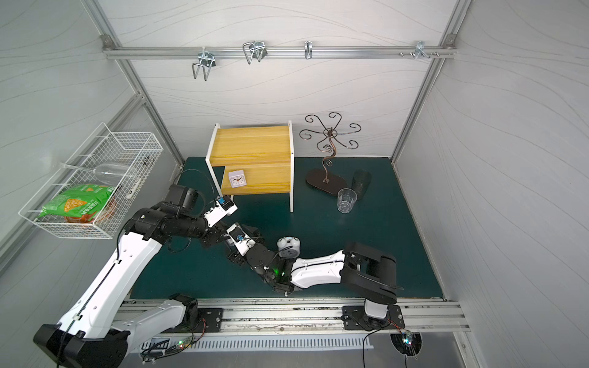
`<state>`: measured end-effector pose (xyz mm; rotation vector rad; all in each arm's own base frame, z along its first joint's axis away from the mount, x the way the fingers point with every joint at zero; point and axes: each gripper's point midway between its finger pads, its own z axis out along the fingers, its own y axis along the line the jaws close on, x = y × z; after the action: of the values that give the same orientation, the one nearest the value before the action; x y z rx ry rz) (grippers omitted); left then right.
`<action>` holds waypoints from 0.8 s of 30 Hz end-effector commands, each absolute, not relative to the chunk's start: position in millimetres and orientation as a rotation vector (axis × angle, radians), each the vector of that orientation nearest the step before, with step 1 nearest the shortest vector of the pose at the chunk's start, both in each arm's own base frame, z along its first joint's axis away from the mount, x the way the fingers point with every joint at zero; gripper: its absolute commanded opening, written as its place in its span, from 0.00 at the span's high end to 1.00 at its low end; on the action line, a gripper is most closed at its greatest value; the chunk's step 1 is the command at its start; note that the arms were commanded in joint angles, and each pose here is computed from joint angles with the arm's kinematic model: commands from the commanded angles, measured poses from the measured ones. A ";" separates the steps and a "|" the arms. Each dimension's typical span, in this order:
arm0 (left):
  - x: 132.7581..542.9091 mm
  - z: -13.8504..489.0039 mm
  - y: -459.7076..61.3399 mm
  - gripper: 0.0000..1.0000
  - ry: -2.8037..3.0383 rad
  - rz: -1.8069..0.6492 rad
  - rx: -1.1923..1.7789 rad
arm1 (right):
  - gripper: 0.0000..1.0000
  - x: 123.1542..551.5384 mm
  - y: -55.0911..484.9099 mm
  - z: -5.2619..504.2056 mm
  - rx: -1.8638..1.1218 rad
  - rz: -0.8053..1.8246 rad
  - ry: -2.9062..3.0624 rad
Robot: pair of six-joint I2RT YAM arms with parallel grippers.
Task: Place the alarm clocks on the shelf by style
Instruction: Pick up the alarm from the center of the board.
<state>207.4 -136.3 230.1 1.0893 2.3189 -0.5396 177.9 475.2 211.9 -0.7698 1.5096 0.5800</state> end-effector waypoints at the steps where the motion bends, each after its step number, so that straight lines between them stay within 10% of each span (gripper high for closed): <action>1: 211.0 230.1 -135.7 0.70 2.289 -0.503 1.111 | 0.19 180.8 474.6 239.1 -0.725 0.606 1.473; 18: 212.8 226.4 -133.9 0.70 2.290 -0.480 1.112 | 0.30 179.0 476.6 241.6 -0.721 0.623 1.470; 24: 213.4 228.0 -134.1 0.54 2.285 -0.479 1.107 | 0.39 179.5 475.0 242.2 -0.722 0.622 1.469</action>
<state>211.3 -132.8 220.9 1.0984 2.3281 -0.4936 176.7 477.0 213.7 -0.7746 1.5050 0.5909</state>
